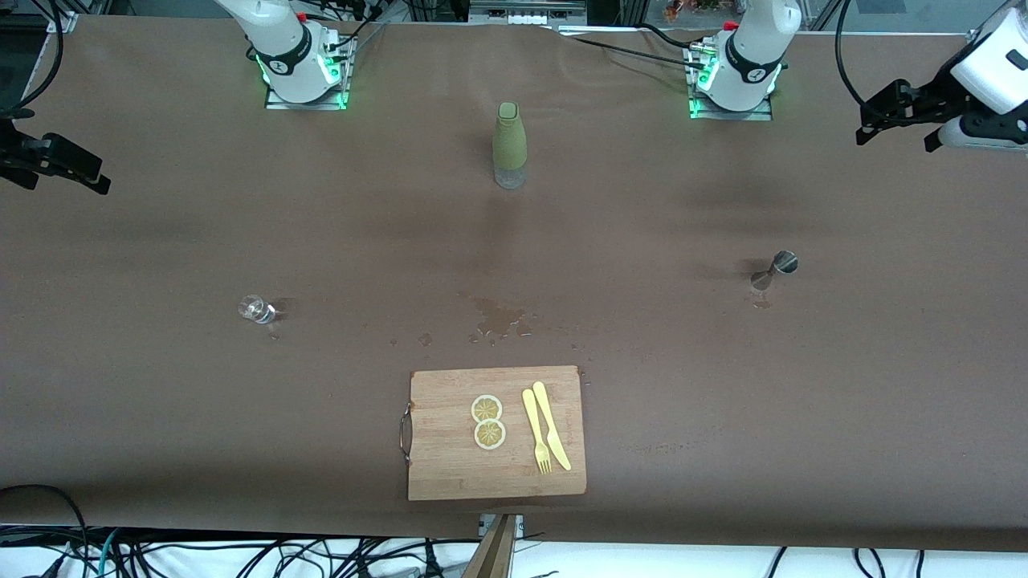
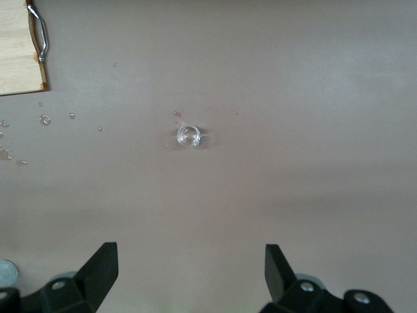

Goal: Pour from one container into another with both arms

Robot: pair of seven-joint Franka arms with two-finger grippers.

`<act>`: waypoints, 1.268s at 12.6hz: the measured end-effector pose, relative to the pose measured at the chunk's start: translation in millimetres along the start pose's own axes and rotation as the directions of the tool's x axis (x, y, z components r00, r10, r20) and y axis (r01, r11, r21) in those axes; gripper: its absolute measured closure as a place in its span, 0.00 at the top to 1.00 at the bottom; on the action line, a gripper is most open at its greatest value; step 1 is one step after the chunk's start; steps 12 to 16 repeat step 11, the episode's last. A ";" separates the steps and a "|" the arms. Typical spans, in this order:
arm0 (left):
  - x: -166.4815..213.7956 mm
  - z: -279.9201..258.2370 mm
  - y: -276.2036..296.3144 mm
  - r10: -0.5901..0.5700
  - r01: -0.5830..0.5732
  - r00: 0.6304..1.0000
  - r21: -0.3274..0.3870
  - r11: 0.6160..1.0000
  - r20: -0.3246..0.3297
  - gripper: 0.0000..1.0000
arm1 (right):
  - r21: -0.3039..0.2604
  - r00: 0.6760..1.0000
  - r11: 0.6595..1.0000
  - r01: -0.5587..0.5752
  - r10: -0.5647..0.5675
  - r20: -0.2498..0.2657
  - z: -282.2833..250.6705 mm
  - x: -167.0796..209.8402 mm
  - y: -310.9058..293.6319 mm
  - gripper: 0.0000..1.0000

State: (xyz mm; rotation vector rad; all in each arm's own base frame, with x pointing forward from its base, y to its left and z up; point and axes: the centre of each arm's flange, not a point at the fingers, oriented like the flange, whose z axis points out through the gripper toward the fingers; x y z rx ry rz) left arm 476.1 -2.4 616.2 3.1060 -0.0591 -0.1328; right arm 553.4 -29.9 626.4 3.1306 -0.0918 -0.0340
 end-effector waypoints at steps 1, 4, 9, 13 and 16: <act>-0.2 -0.1 -2.2 -0.005 0.005 1.000 0.000 1.000 0.000 1.00 | 0.000 1.000 1.000 0.000 0.000 0.001 0.6 0.3 0.0 1.00; -0.2 -0.8 2.3 0.003 -0.003 1.000 0.002 1.000 -0.003 1.00 | 0.000 1.000 1.000 -0.001 0.001 0.006 3.3 1.9 -0.1 1.00; -0.8 -2.4 3.7 0.006 -0.006 1.000 0.004 1.000 -0.009 1.00 | 0.000 1.000 1.000 0.000 0.000 0.007 3.8 2.3 -0.2 1.00; 0.0 -3.2 0.6 -0.002 0.002 1.000 0.004 1.000 -0.018 1.00 | 0.000 1.000 1.000 0.000 0.000 0.006 3.3 2.3 -0.2 1.00; 0.0 -3.2 0.6 -0.002 0.002 1.000 0.004 1.000 -0.018 1.00 | 0.000 1.000 1.000 0.000 0.000 0.006 3.3 2.3 -0.2 1.00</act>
